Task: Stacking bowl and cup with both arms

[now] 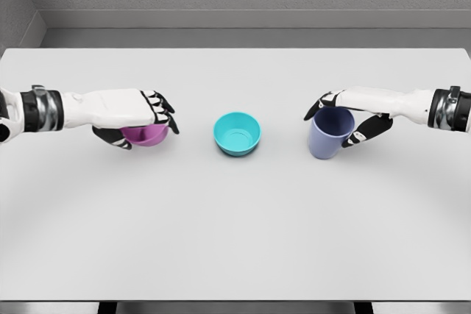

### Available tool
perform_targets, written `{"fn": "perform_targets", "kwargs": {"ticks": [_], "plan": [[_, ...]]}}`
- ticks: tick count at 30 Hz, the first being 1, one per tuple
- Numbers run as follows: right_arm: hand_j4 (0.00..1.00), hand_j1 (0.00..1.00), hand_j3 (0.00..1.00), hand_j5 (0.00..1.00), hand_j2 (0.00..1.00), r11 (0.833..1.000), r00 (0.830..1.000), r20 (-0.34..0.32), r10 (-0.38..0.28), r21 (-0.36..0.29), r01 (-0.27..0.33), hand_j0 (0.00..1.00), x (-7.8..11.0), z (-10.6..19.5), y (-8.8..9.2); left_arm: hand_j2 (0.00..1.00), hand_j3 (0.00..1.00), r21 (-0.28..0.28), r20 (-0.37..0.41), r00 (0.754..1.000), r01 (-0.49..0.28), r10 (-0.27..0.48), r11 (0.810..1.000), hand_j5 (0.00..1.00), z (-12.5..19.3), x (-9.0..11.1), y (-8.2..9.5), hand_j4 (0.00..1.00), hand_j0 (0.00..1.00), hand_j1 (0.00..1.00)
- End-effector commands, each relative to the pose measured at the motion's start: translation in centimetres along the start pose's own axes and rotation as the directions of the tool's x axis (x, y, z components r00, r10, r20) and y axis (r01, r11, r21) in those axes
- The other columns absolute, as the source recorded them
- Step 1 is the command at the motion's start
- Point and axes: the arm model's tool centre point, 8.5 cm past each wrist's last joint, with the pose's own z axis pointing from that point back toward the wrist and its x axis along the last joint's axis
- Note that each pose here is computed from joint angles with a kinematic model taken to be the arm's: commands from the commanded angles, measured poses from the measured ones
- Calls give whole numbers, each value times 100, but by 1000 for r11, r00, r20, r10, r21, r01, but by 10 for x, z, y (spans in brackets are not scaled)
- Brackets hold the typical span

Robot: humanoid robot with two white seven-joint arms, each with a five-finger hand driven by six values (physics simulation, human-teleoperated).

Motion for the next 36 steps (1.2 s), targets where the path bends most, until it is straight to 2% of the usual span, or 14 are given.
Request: {"fn": "perform_targets", "kwargs": {"ticks": [1, 9, 17, 19, 36], "plan": [[64, 64, 64, 64, 64, 1000, 1000, -2, -1, -1, 1, 64, 0, 0, 0, 79, 79, 12, 14, 1000, 3, -3, 1000, 79, -6, 4, 3, 79, 79, 79], [66, 66, 66, 66, 66, 1000, 1000, -7, 20, -10, -20, 66, 2, 4, -10, 79, 79, 28, 31, 999, 23, -24, 999, 79, -15, 9, 12, 79, 79, 79], [67, 67, 67, 67, 67, 1000, 1000, -16, 26, -11, -26, 67, 1, 10, -12, 79, 79, 55, 59, 998, 32, -35, 998, 79, -27, 15, 23, 79, 79, 79], [67, 67, 67, 67, 67, 999, 999, -18, 30, -9, -31, 67, 1, 12, -12, 79, 79, 55, 58, 997, 56, -59, 997, 79, -34, 18, 26, 79, 79, 79], [67, 67, 67, 67, 67, 997, 998, -8, 67, -28, -67, 67, 8, 20, -27, 78, 78, 80, 85, 993, 77, -84, 994, 78, -54, 28, 36, 78, 78, 78]]}}
